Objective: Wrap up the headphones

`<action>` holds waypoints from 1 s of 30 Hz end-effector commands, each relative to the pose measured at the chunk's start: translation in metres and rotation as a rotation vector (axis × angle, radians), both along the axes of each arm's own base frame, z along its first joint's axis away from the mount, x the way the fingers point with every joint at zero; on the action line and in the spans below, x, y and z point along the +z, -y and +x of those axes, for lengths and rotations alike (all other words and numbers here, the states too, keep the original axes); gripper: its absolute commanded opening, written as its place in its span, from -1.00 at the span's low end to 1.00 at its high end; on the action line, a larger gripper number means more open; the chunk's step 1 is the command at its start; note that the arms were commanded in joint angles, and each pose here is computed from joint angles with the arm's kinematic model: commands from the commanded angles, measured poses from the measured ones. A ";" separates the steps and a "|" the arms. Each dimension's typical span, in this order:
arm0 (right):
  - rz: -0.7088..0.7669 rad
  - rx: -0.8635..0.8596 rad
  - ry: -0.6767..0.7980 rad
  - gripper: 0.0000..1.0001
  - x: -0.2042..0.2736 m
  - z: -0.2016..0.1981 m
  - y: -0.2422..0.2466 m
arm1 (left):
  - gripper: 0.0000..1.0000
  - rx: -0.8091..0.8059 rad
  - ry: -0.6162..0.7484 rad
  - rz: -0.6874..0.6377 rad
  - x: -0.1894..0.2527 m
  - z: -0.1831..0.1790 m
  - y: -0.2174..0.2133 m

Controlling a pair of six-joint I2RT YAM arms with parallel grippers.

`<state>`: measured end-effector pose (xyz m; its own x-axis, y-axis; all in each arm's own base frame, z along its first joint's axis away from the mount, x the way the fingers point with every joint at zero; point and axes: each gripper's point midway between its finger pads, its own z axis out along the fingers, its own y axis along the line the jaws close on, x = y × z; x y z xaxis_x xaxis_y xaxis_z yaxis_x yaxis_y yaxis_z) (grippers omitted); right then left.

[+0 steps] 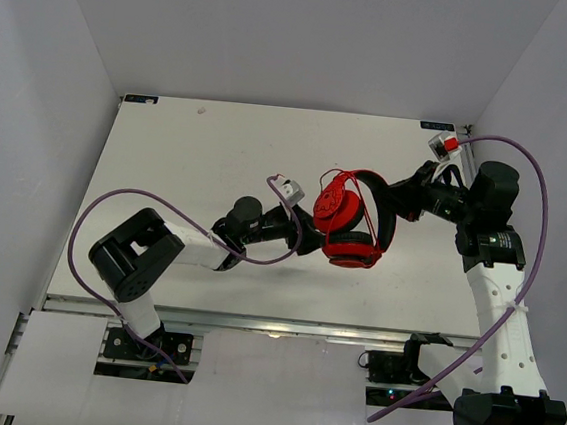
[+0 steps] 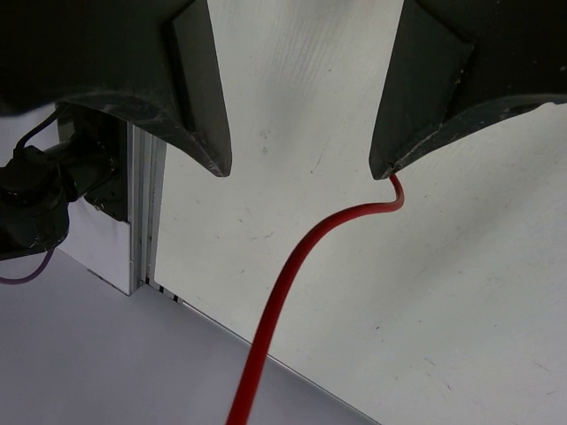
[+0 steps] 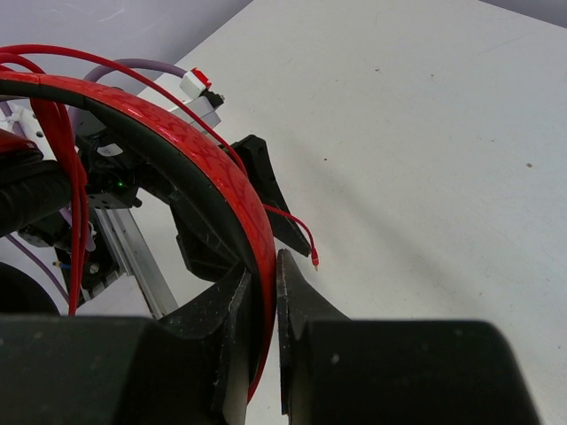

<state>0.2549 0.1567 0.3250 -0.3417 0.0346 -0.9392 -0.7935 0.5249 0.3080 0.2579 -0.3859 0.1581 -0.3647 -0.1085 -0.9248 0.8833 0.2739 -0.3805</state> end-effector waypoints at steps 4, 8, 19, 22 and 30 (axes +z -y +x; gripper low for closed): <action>0.040 0.031 0.081 -0.85 0.034 -0.007 -0.004 | 0.40 -0.024 0.027 -0.037 0.016 0.002 0.008; 0.040 0.031 0.077 -0.85 0.032 -0.008 -0.004 | 0.37 -0.005 0.024 -0.031 0.017 0.006 0.008; 0.041 0.034 0.083 -0.85 0.034 -0.009 -0.004 | 0.03 0.007 -0.014 0.015 0.005 0.009 0.009; 0.041 0.035 0.080 -0.85 0.033 -0.008 -0.004 | -0.01 0.048 -0.024 0.033 0.000 0.014 0.005; 0.041 0.034 0.080 -0.85 0.032 -0.007 -0.004 | 0.05 0.092 -0.015 0.074 0.001 0.022 0.002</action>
